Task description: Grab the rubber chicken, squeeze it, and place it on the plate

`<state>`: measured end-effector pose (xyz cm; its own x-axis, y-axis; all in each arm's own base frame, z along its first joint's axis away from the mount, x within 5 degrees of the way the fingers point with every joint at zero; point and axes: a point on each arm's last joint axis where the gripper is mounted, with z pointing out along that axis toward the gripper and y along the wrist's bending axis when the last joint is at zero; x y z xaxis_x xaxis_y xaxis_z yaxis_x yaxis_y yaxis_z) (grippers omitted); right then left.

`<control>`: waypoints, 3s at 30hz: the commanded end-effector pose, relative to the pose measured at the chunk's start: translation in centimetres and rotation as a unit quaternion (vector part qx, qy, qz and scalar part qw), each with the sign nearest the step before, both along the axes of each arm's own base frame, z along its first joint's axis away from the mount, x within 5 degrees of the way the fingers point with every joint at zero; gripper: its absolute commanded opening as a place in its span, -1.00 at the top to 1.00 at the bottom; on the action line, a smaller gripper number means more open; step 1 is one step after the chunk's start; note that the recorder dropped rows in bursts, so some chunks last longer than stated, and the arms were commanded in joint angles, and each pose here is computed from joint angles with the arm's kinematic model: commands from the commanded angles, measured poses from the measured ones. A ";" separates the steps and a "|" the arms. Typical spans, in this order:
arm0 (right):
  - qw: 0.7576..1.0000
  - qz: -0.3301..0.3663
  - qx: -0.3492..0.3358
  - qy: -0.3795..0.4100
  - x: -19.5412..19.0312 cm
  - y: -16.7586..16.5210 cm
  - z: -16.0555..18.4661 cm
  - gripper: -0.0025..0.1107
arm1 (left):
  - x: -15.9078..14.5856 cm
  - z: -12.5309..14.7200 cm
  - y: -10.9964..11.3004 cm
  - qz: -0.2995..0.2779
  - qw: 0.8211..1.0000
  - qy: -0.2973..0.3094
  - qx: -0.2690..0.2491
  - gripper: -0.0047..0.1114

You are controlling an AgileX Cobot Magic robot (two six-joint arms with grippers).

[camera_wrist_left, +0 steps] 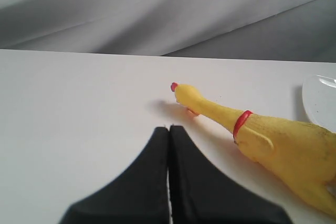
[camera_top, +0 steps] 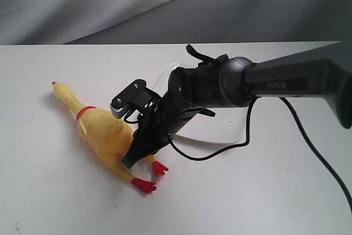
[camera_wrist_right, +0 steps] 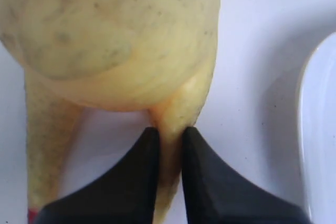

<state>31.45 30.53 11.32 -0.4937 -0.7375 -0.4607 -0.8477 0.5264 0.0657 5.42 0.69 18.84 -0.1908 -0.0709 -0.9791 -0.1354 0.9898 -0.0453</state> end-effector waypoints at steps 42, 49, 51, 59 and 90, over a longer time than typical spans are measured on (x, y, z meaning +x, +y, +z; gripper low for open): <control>0.978 0.046 0.107 -0.172 -9.0 -16.9 27.5 0.96 | 0.0 -0.1 0.0 0.002 1.000 -0.002 -0.007 0.92; 0.980 0.047 0.100 -0.163 -9.1 -17.0 26.1 0.96 | 0.1 1.1 0.1 0.001 0.998 -0.061 0.035 0.92; 0.980 0.046 0.102 -0.162 -9.1 -17.0 26.1 0.96 | 0.2 2.3 0.1 0.001 0.991 -0.127 0.042 0.92; 0.978 0.044 0.132 -0.153 -9.3 -16.6 26.4 0.96 | -0.6 5.4 -0.2 -0.001 0.951 -0.299 0.085 0.92; 0.964 0.015 0.249 -0.089 -7.6 -21.2 27.0 0.96 | 6.4 7.5 -7.0 -0.490 0.868 -0.055 -0.059 -0.20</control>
<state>23.96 9.35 37.96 -0.3582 -0.4453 -0.8206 -0.8809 0.4524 0.1390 10.37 -6.19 25.86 -0.0541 -0.0326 -0.9980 0.7383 0.6716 -0.0620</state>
